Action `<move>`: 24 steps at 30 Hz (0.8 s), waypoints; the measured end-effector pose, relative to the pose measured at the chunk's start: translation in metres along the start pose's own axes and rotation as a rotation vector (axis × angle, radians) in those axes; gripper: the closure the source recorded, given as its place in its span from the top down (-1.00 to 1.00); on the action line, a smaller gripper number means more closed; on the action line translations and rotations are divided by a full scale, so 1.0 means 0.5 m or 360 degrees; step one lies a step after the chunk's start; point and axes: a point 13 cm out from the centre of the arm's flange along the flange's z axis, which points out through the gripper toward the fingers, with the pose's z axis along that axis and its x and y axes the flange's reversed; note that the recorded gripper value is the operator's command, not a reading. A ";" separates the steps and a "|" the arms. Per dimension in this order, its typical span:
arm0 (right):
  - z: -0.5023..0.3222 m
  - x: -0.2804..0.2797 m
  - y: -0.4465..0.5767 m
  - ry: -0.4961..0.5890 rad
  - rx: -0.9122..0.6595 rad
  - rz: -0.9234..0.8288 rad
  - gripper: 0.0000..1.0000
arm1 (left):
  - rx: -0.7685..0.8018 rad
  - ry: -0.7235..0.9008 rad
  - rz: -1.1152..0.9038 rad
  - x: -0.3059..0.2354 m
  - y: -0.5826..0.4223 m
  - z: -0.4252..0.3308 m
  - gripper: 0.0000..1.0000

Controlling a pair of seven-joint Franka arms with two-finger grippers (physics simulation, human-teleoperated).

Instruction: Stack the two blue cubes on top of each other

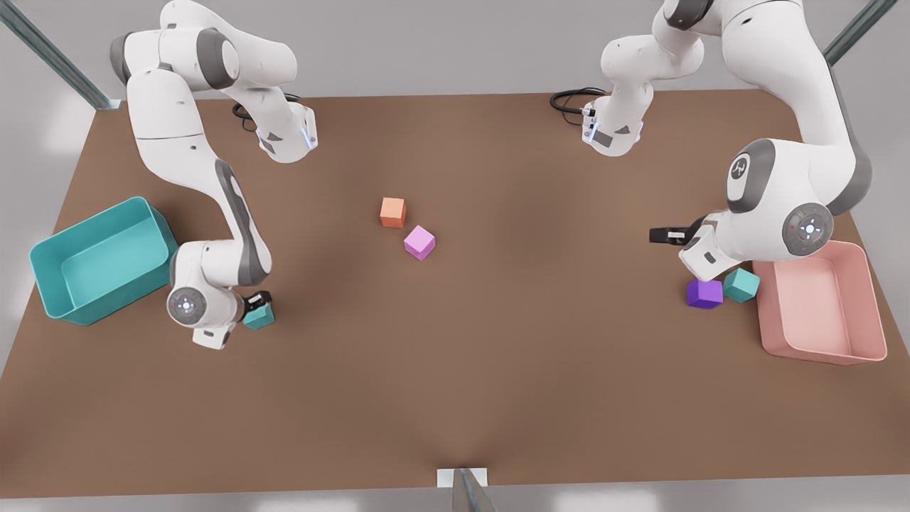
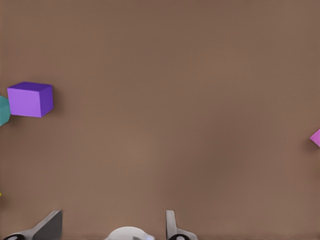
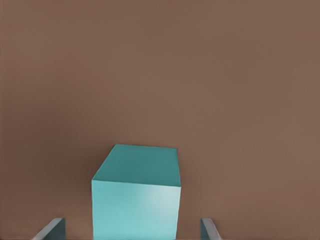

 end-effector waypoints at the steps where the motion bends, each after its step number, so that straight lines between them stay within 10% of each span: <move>1: 0.004 0.000 0.001 -0.0004 0.0001 -0.0013 1.00 | 0.0000 0.0003 -0.0001 0.000 0.000 0.001 1.00; 24: 0.114 0.020 0.003 -0.0014 -0.0017 -0.0138 1.00 | 0.0000 0.0024 -0.0016 0.002 0.000 0.007 1.00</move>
